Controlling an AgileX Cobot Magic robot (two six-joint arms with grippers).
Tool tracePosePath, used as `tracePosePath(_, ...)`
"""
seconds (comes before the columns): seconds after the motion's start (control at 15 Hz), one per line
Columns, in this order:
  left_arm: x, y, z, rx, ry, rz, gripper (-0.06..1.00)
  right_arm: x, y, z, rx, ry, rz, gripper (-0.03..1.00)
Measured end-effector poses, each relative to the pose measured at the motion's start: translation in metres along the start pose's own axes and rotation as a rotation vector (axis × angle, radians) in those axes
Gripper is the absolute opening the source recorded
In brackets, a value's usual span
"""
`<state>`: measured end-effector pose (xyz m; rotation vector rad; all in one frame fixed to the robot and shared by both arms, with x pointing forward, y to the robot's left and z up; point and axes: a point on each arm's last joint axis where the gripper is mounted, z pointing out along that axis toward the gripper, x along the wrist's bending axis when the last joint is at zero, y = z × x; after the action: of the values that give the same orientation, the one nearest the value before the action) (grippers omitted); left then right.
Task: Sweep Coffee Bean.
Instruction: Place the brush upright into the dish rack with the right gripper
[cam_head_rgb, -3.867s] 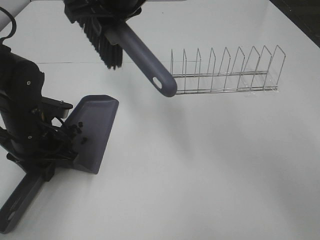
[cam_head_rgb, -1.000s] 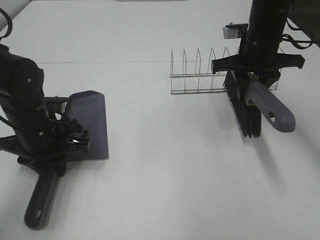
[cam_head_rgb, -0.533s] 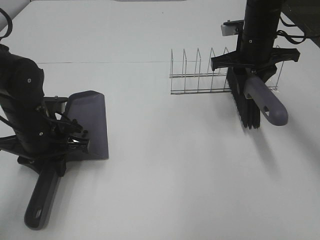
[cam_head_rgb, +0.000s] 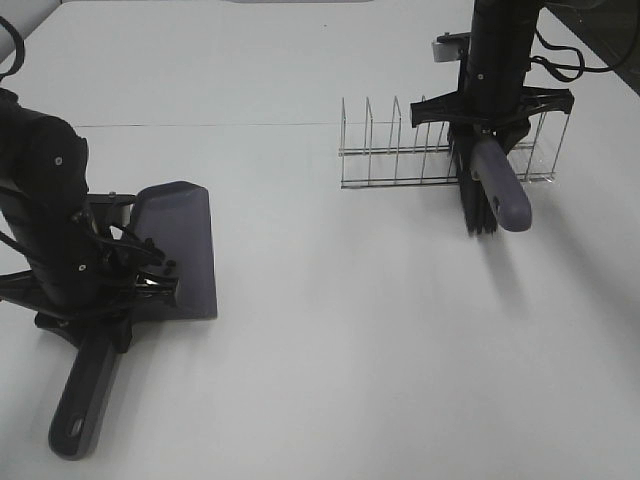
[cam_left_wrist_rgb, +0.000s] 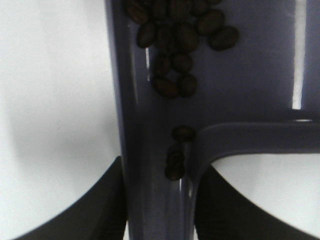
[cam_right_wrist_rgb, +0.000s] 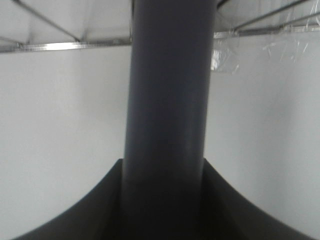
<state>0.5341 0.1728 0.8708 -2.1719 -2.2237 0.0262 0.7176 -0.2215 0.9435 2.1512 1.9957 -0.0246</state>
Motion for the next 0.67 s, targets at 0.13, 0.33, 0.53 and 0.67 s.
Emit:
tracePosePath(0.13, 0.000, 0.000, 0.000, 0.003, 0.001, 0.000, 0.34, -0.005, 0.009, 0.002, -0.007, 0.050, 0.037, 0.36)
tracePosePath(0.33, 0.000, 0.000, 0.000, 0.005, 0.002, -0.002, 0.34, -0.019, 0.017, 0.005, -0.004, 0.139, 0.061, 0.36)
tracePosePath(0.53, 0.000, 0.000, 0.000, 0.005, 0.000, -0.006, 0.34, -0.020, 0.017, 0.006, -0.003, 0.144, 0.050, 0.36)
tracePosePath(0.67, 0.000, -0.001, 0.000, 0.006, 0.000, -0.007, 0.34, -0.018, 0.017, 0.015, 0.012, 0.141, 0.050, 0.36)
